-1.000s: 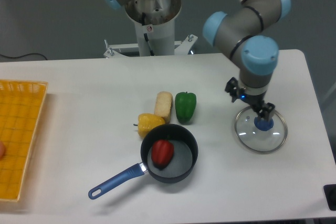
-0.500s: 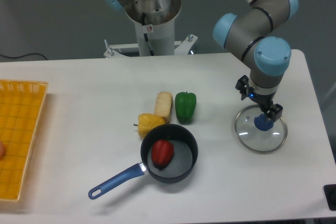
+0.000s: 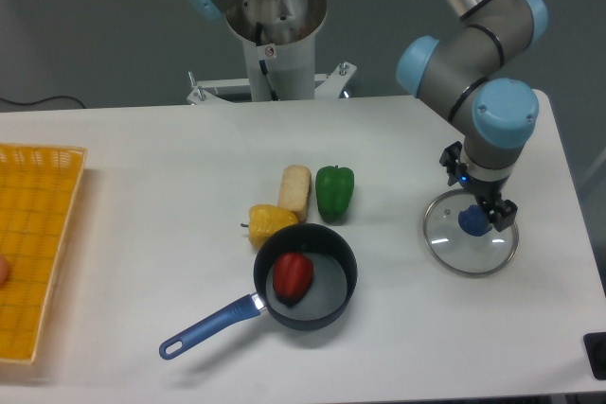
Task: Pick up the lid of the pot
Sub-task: 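Close the gripper around the blue knob of the glass lid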
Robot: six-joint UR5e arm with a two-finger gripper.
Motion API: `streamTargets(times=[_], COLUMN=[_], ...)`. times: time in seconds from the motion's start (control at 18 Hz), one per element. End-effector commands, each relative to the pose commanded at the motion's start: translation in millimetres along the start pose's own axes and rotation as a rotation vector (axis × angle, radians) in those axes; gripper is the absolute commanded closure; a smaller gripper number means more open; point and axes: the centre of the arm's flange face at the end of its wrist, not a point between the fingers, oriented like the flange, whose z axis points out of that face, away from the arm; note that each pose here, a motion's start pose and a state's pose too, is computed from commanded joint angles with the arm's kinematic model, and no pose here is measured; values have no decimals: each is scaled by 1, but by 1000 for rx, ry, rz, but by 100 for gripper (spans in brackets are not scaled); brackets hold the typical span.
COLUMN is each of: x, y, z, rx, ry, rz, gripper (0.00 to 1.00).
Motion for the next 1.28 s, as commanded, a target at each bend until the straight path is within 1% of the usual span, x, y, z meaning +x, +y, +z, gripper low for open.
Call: streamTargets(times=[0.17, 0.33, 0.39, 0.56, 0.78, 1.28], x=[-3, -2, -3, -3, -8, -11], y=[0, -4, -5, -5, -8, -15], z=[4, 10, 11, 14, 22, 33], rx=[15, 49, 51, 52, 48, 40], ry=[-9, -3, -2, -2, -22, -6], rz=[-28, -138, -152, -143, -139, -126], gripper=[0, 0, 0, 0, 0, 0])
